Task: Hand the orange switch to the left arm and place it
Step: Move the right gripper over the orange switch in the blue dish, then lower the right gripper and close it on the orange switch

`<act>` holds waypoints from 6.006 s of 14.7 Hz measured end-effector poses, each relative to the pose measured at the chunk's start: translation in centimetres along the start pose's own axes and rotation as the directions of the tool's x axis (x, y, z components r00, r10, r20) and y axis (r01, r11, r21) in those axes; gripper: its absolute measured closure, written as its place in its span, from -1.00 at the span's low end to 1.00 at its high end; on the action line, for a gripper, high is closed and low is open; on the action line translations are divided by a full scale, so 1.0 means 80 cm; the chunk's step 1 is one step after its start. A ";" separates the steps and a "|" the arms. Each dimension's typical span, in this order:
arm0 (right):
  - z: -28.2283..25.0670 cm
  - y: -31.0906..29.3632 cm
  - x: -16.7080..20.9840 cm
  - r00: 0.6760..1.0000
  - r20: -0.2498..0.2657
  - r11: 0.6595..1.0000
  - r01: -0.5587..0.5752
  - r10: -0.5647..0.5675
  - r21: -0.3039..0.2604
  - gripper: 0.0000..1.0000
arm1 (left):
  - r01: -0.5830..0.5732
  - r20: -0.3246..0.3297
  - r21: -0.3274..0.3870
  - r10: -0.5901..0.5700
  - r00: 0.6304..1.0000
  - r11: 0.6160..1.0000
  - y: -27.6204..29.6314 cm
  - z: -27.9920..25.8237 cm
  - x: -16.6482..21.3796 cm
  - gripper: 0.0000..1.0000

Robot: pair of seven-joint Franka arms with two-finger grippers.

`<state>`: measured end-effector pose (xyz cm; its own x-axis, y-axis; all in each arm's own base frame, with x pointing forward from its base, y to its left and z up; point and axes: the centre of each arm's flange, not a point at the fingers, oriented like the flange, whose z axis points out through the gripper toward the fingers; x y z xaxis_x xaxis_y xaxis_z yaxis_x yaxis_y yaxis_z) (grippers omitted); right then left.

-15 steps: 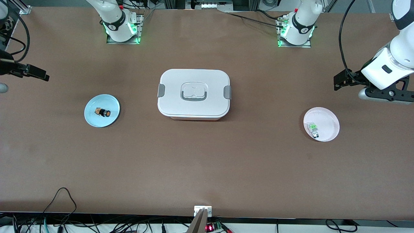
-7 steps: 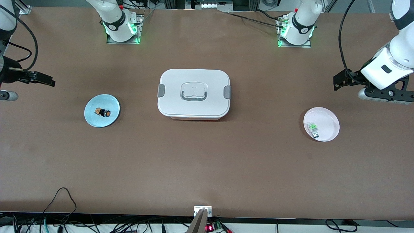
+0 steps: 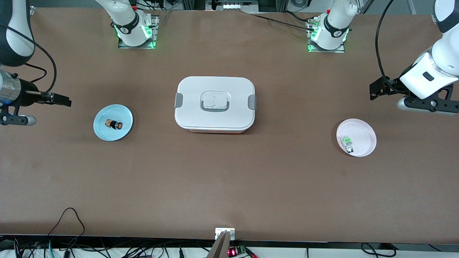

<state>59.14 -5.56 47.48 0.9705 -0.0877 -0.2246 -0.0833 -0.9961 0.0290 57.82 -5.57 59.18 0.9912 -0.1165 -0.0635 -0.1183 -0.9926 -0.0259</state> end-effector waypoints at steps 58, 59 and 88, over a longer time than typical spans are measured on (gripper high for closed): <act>0.353 -0.055 0.024 0.999 -0.037 0.999 0.041 -0.040 0.012 -1.00 | 0.000 0.024 0.000 0.000 1.000 1.000 0.000 0.002 -0.004 -1.00; 0.352 -0.054 0.025 0.998 -0.041 0.999 0.037 -0.037 0.013 -1.00 | 0.000 0.024 0.000 0.000 1.000 1.000 0.000 0.002 -0.004 -1.00; 0.365 -0.037 0.032 0.996 -0.066 0.998 0.065 -0.064 0.017 -0.44 | -0.003 0.026 0.000 0.003 1.000 1.000 0.002 0.002 -0.004 -1.00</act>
<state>55.23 -3.13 18.37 0.9867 -0.0233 -0.1610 -0.0239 -0.9997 -0.0018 57.48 -5.68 59.07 0.9890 -0.1182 -0.0891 -0.1209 -0.9923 -0.0254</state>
